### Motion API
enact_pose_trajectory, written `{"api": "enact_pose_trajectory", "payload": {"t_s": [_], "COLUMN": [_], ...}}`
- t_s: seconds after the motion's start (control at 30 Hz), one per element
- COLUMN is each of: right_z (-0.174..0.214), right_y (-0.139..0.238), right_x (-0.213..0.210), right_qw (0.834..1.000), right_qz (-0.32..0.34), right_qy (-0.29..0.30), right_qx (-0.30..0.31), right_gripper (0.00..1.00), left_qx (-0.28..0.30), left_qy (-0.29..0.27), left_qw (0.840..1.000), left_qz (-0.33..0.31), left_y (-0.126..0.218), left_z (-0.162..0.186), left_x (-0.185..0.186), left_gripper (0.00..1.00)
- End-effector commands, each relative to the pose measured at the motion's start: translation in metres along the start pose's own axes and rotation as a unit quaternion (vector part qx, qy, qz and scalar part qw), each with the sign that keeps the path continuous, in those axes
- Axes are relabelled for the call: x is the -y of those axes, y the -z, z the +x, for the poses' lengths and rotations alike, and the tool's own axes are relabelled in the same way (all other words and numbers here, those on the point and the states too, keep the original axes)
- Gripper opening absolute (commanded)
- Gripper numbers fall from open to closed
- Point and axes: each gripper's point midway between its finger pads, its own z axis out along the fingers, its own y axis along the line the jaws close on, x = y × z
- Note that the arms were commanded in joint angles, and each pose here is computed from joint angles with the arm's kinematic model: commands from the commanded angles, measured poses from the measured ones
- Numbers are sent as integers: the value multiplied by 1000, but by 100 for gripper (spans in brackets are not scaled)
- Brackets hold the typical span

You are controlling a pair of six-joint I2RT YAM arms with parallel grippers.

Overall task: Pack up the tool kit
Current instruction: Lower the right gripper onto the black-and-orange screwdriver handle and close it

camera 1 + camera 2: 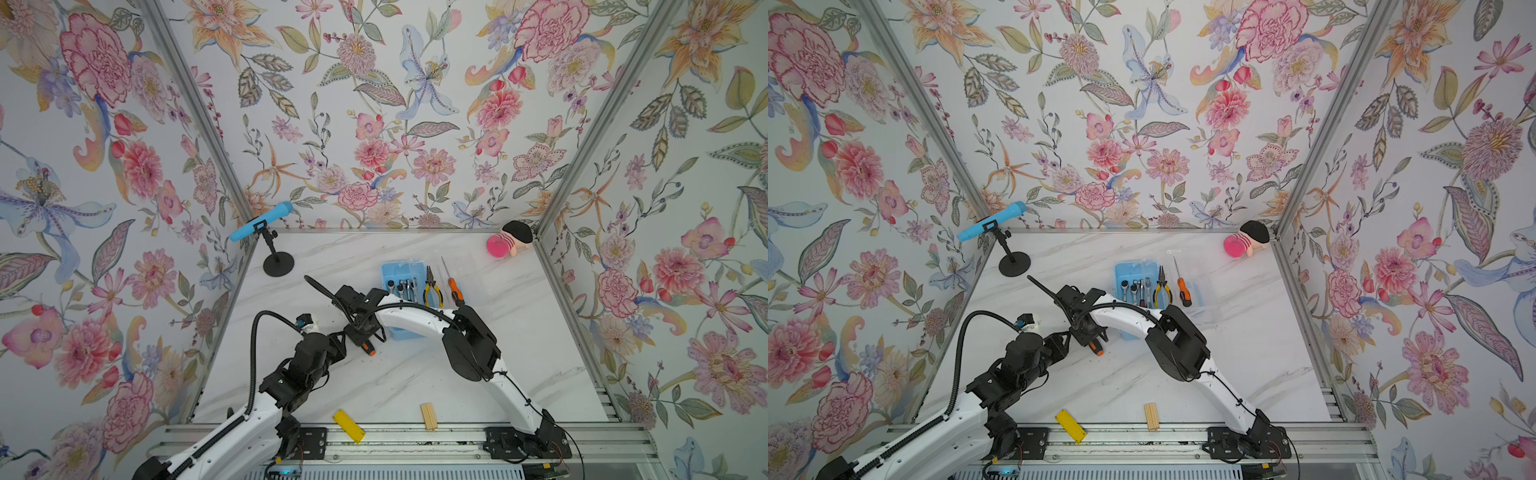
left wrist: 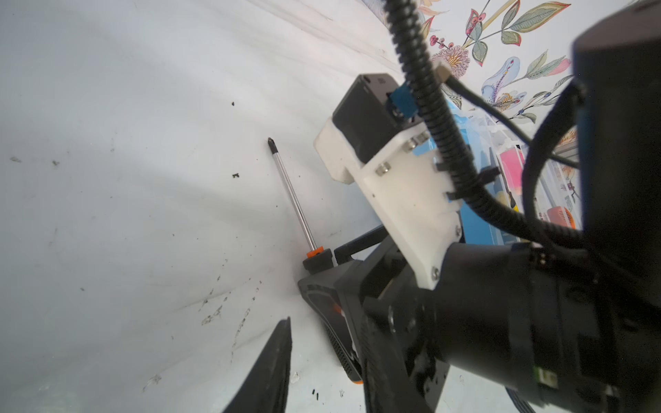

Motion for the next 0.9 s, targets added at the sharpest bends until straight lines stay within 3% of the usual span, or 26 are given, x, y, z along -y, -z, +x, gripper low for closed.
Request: {"api": "enact_pose_trajectory", "payload": {"t_s": [0.0,0.37,0.57,0.73,0.87], "right_z": [-4,6,7,-2,-16], "right_y": [-2,-14,-12,5,29], "right_x": [-1,5,9,12,15], "right_qw": [1000,1000,1000,1000,999], "right_qz": [7,20,17,11,-4], "right_qy": [0,-7,-14,-25,-44], "right_qx": [3,-15,-17,1,25], "right_gripper": [47,32,19,2,0], "left_qx": [8,14,17,25,29], "left_qy": [0,-9,-18,-26,-29], "left_qw": [1000,1000,1000,999,999], "left_qz": [5,3,2,4,6], "left_y": [0,2,3,5,6], "left_z": [-3,-10,-16,-25,-30], "left_x": [0,2,6,13,17], "left_gripper": [36,36,35,35,34]}}
